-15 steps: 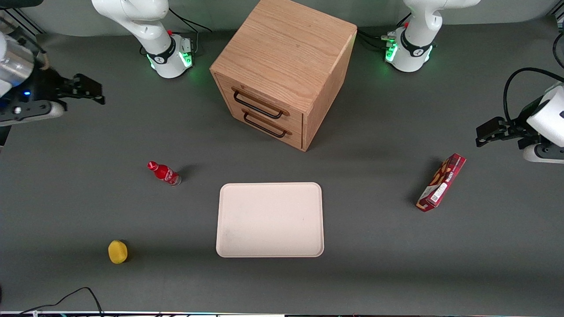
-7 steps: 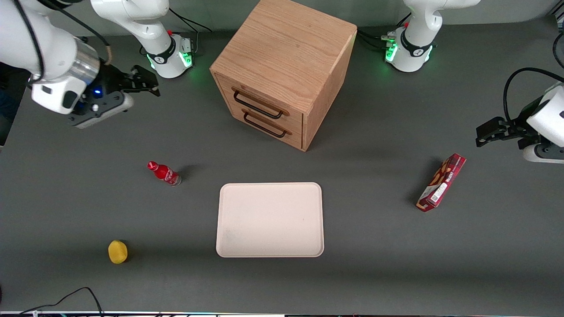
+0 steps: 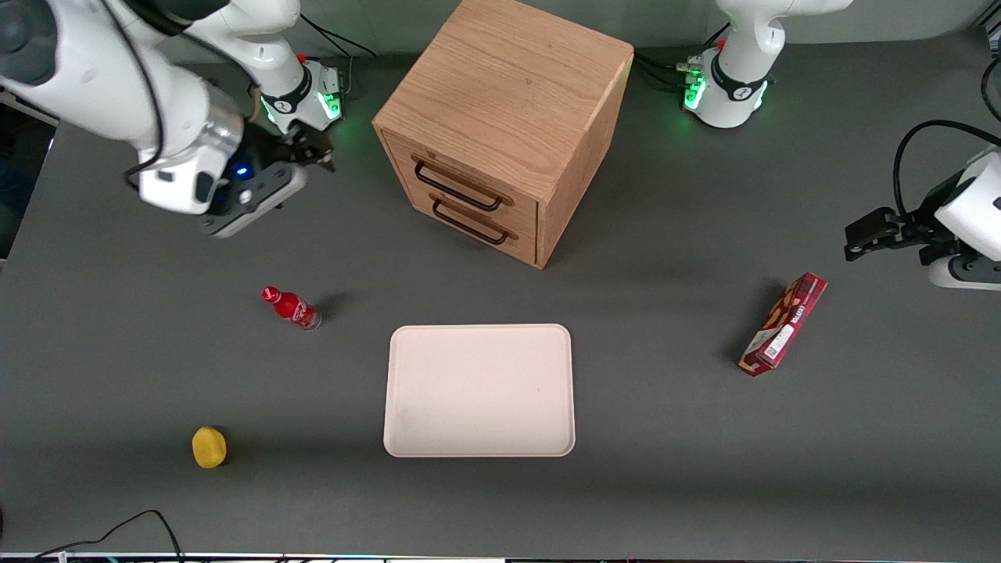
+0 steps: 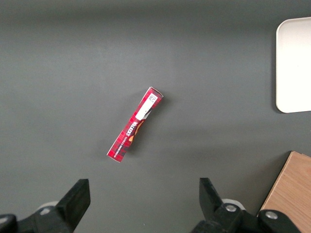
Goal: Open upper drawer
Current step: 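Move the right gripper toward the upper drawer's black handle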
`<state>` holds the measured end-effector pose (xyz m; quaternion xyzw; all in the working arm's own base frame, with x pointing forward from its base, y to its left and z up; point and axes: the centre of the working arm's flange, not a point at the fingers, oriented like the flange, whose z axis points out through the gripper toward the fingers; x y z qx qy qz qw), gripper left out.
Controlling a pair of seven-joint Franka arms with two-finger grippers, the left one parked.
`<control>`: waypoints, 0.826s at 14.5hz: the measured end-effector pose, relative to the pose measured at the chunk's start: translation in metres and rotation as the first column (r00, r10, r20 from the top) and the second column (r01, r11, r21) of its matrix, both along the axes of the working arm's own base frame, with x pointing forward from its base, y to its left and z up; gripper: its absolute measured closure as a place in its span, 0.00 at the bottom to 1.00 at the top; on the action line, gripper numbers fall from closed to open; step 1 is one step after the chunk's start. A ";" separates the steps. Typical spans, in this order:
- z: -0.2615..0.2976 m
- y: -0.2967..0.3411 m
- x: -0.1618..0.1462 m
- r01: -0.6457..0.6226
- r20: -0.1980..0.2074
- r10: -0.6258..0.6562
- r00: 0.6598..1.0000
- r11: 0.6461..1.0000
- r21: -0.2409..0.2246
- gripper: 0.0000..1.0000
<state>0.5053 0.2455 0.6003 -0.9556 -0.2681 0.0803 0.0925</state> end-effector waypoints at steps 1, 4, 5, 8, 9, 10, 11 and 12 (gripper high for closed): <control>0.001 0.019 -0.008 -0.080 0.030 0.080 0.996 0.997 -0.009 0.00; -0.007 0.064 -0.021 -0.284 0.098 0.283 0.954 0.959 -0.004 0.00; -0.014 0.073 -0.018 -0.327 0.112 0.324 0.939 0.945 0.006 0.00; -0.045 0.097 -0.005 -0.398 0.132 0.390 0.911 0.917 0.035 0.00; -0.057 0.106 -0.004 -0.409 0.124 0.401 0.908 0.911 0.045 0.00; -0.070 0.115 -0.003 -0.421 0.112 0.413 0.904 0.906 0.055 0.00; -0.081 0.125 -0.004 -0.433 0.098 0.426 0.899 0.899 0.063 0.00; -0.092 0.134 -0.006 -0.438 0.083 0.433 0.898 0.896 0.069 0.00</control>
